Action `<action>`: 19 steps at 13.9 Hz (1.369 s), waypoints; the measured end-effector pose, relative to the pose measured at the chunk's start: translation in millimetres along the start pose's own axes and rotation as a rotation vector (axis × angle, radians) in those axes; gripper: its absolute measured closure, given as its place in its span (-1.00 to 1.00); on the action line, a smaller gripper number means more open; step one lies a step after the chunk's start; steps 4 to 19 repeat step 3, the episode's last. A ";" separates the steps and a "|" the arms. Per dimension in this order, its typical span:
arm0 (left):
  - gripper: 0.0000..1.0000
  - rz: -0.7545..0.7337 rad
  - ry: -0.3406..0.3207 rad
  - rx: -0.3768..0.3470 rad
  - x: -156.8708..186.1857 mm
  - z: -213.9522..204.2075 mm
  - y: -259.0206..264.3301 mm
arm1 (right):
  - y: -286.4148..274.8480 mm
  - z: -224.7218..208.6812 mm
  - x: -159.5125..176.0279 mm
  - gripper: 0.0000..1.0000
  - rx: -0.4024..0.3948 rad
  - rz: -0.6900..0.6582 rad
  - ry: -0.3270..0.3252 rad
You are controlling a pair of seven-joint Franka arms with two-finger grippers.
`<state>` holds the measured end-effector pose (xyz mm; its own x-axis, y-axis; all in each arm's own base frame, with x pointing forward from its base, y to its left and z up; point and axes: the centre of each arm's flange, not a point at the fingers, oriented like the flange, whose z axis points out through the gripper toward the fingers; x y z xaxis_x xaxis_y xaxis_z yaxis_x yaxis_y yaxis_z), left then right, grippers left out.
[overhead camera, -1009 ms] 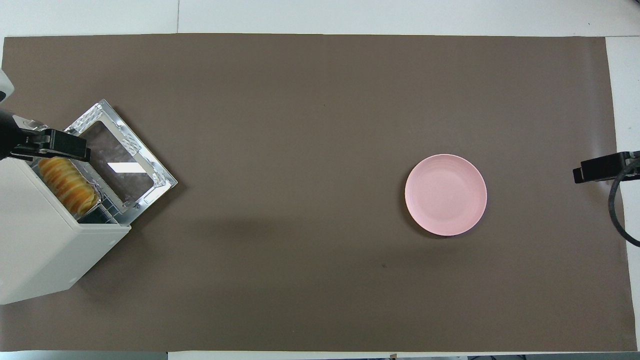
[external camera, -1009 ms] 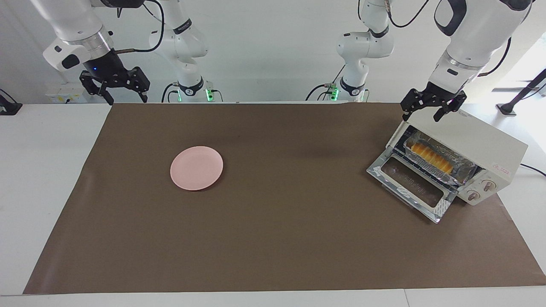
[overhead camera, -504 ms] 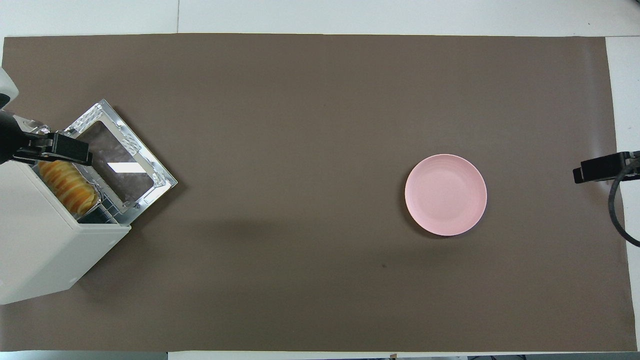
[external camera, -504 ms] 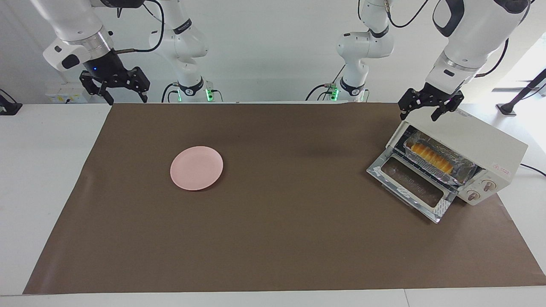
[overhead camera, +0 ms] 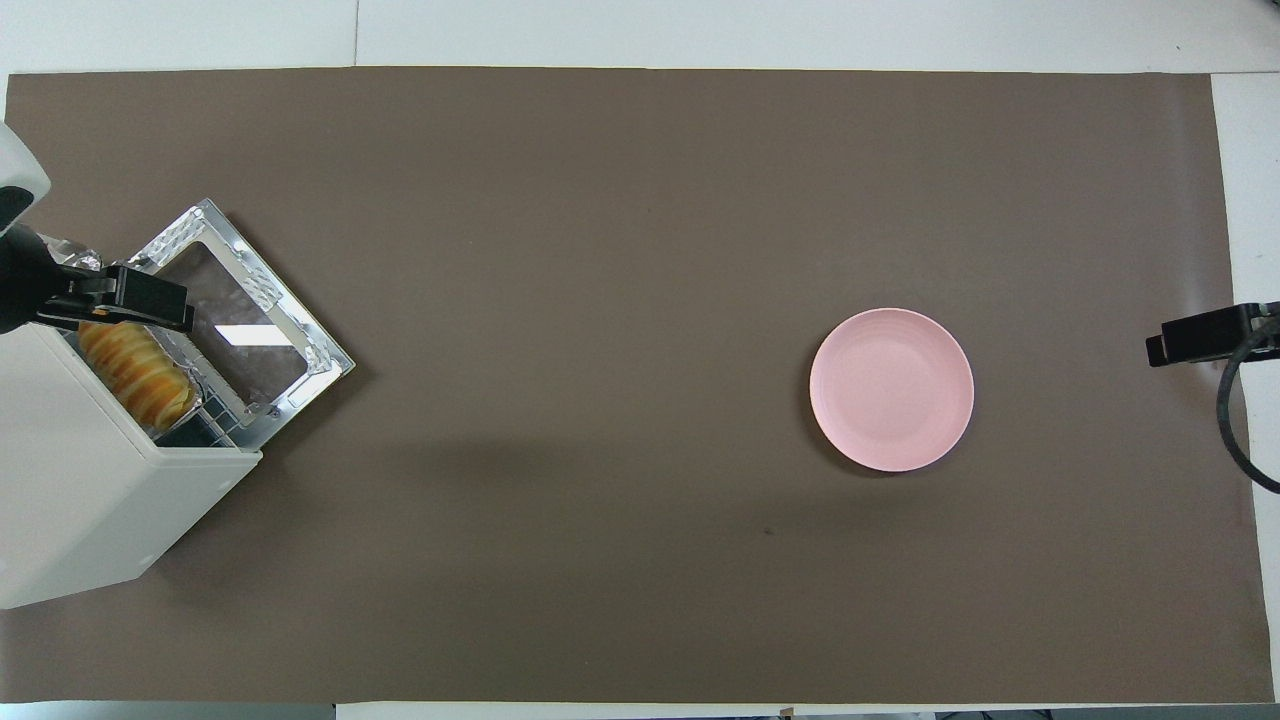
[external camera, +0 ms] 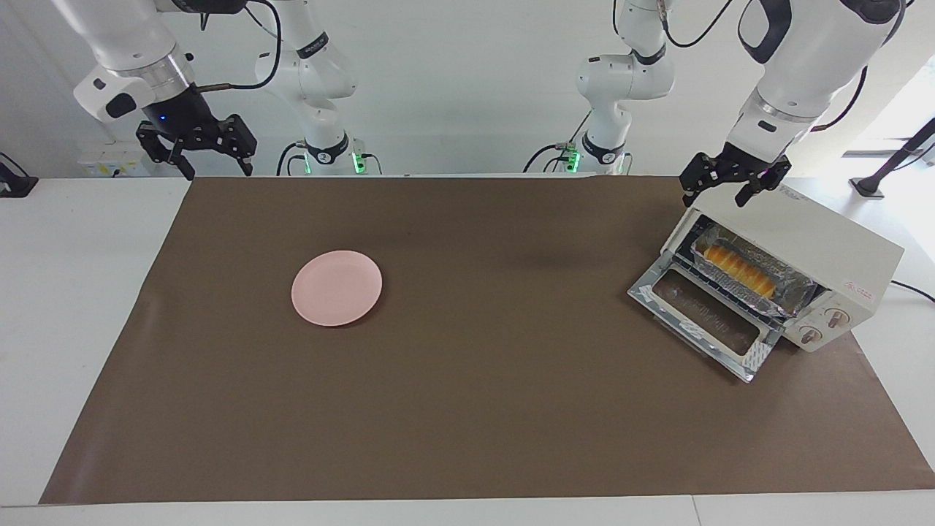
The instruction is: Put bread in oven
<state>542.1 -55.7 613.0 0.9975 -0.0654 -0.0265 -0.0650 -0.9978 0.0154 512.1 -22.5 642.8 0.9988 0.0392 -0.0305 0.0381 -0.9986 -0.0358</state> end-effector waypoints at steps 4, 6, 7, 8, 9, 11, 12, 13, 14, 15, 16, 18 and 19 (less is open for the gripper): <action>-1.00 -0.012 -0.005 0.000 -0.4 0.4 -3.9 | 0.0 0.0 0.0 -1.00 0.000 0.000 0.000; -1.00 -0.012 -0.005 0.000 -0.4 0.4 -3.9 | 0.0 0.0 0.0 -1.00 0.000 0.000 0.000; -1.00 -0.012 -0.005 0.000 -0.4 0.4 -3.9 | 0.0 0.0 0.0 -1.00 0.000 0.000 0.000; -1.00 -0.012 -0.005 0.000 -0.4 0.4 -3.9 | 0.0 0.0 0.0 -1.00 0.000 0.000 0.000; -1.00 -0.012 -0.005 0.000 -0.4 0.4 -3.9 | 0.0 0.0 0.0 -1.00 0.000 0.000 0.000; -1.00 -0.012 -0.005 0.000 -0.4 0.4 -3.9 | 0.0 0.0 0.0 -1.00 0.000 0.000 0.000; -1.00 -0.012 -0.005 0.000 -0.4 0.4 -3.9 | 0.0 0.0 0.0 -1.00 0.000 0.000 0.000; -1.00 -0.012 -0.005 0.000 -0.4 0.4 -3.9 | 0.0 0.0 0.0 -1.00 0.000 0.000 0.000; -1.00 -0.012 -0.005 0.000 -0.4 0.4 -3.9 | 0.0 0.0 0.0 -1.00 0.000 0.000 0.000; -1.00 -0.012 -0.005 0.000 -0.4 0.4 -3.9 | 0.0 0.0 0.0 -1.00 0.000 0.000 0.000; -1.00 -0.012 -0.005 0.000 -0.4 0.4 -3.9 | 0.0 0.0 0.0 -1.00 0.000 0.000 0.000; -1.00 -0.012 -0.005 0.000 -0.4 0.4 -3.9 | 0.0 0.0 0.0 -1.00 0.000 0.000 0.000; -1.00 -0.012 -0.005 0.000 -0.4 0.4 -3.9 | 0.0 0.0 0.0 -1.00 0.000 0.000 0.000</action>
